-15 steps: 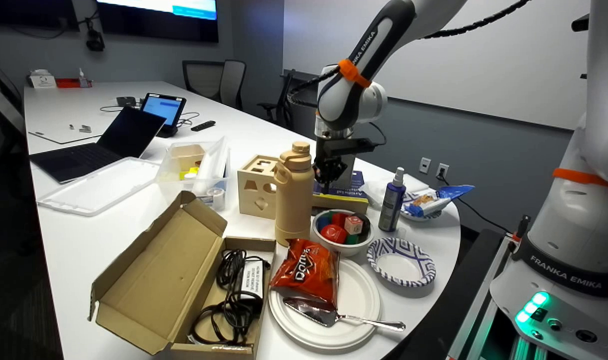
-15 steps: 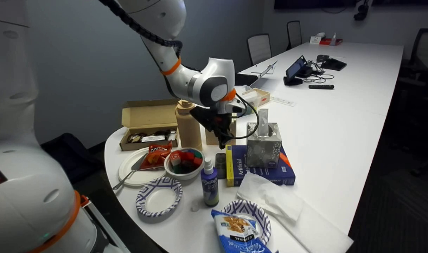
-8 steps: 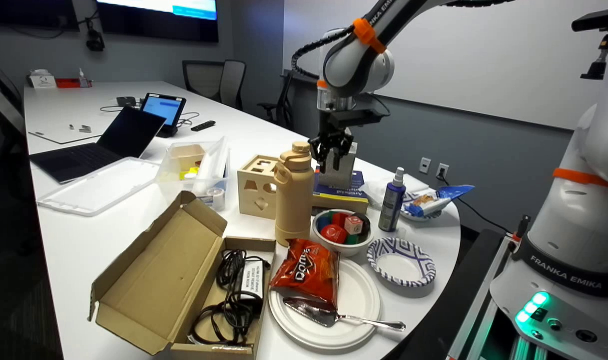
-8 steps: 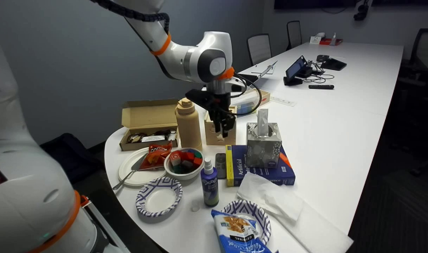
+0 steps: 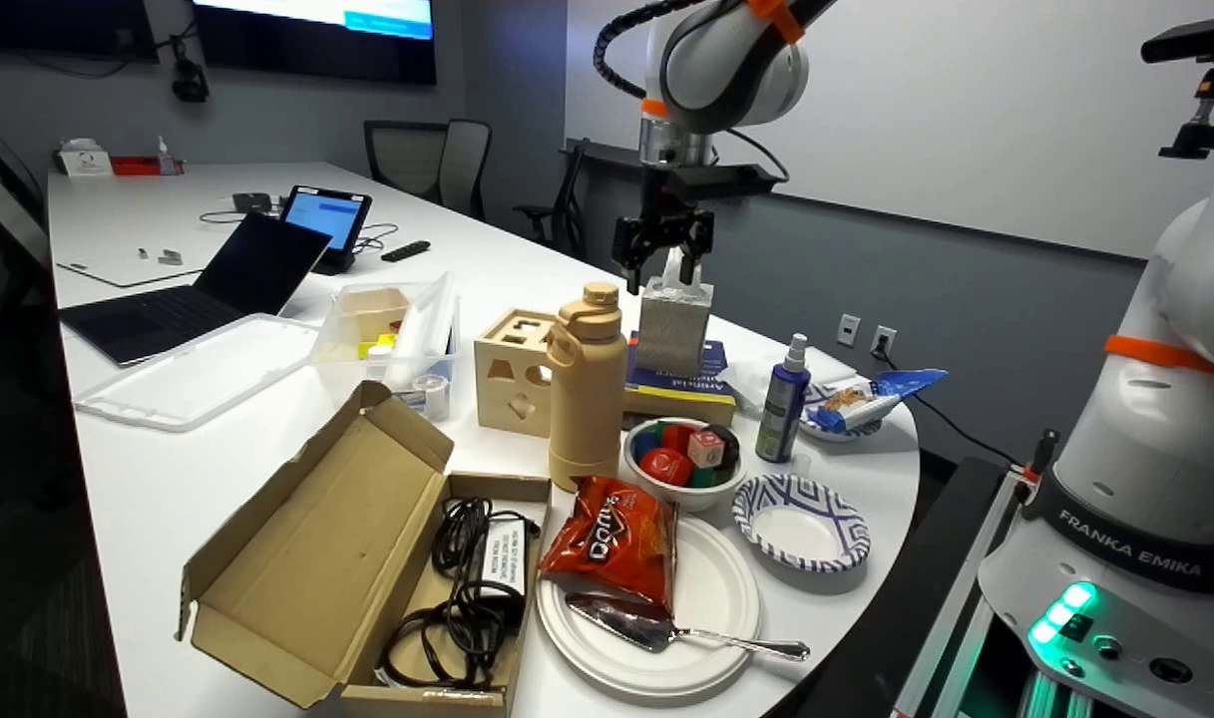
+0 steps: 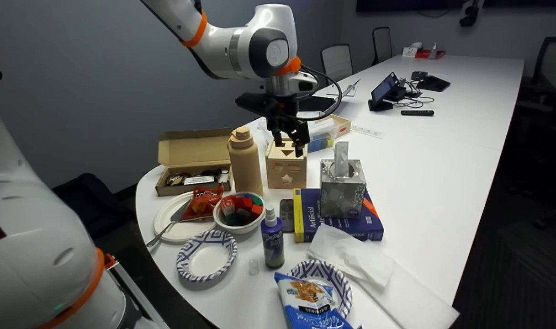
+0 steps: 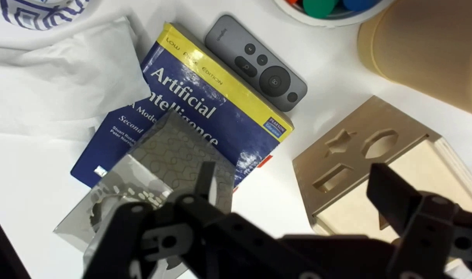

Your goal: Press a button on the dark grey remote control.

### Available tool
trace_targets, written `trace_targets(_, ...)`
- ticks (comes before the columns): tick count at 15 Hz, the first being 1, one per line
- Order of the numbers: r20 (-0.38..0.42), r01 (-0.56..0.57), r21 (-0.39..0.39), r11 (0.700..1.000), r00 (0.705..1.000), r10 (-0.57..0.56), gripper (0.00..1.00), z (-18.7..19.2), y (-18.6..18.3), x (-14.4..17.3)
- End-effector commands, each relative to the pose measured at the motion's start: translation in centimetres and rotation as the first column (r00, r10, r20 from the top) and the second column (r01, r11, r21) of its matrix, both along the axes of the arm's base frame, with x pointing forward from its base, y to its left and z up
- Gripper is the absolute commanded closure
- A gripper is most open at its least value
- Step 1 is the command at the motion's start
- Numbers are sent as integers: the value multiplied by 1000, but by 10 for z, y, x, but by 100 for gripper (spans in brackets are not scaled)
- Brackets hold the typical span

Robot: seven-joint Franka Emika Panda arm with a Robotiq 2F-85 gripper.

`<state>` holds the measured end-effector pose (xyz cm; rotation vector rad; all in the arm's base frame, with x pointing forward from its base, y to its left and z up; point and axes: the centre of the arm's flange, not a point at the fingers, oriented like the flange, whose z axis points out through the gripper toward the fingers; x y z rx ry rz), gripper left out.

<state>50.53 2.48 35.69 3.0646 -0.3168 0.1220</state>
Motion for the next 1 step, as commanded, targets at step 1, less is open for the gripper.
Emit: trace_targets(1, 9, -21, -22, 1000, 1000, 21, 0, 20, -2, -9)
